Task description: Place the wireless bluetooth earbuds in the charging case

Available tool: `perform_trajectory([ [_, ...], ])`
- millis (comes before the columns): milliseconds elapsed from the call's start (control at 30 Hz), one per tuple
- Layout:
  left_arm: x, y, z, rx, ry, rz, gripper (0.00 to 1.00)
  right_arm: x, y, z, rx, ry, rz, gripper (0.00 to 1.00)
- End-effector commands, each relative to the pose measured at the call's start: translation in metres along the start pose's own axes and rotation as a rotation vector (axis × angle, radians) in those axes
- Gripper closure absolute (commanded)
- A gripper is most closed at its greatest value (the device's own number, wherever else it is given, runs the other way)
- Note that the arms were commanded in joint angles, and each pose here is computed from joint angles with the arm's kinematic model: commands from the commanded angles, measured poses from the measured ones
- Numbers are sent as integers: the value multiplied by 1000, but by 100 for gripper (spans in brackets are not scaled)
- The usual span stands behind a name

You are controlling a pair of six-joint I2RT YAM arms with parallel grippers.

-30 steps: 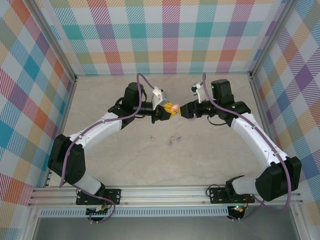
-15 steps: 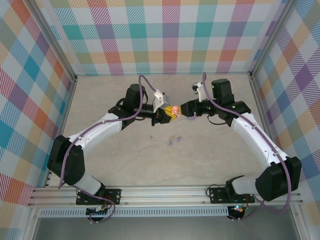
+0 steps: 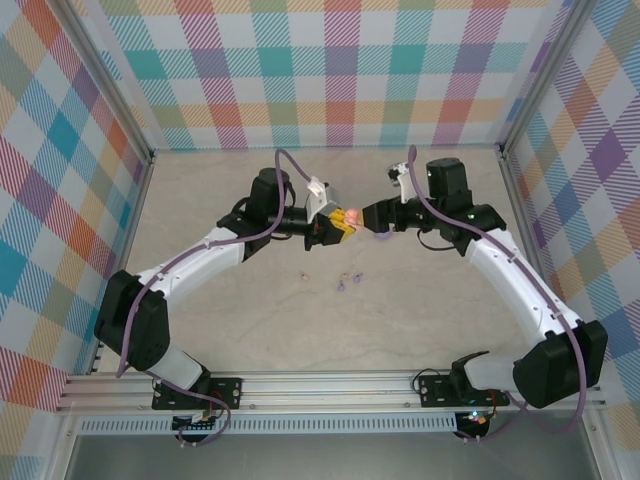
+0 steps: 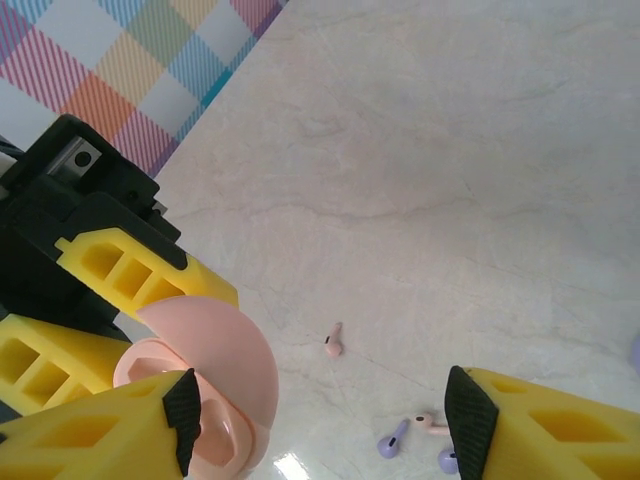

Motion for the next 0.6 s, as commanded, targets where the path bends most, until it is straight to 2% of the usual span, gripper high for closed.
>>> perform_trajectory([
  [0, 6, -3, -7, -4, -73, -4, 91, 8, -1, 3, -25, -18, 74, 31],
  [267, 16, -9, 5, 37, -110, -66, 90, 3, -9, 31, -103, 59, 125, 31],
  [567, 31, -27, 15, 86, -137, -97, 85, -25, -28, 73, -249, 194, 141, 32],
])
Point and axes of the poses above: each hand's point on the last joint's axis, 136 mm out from that joint toward the fingers, its own x axis back along the fingers, its own y axis along the line the jaws close on, z = x × y, the point moved 9 cm from there along x, back along the fingers, and after that the axes turned 8 degrees about x, right-handed, at the moved point
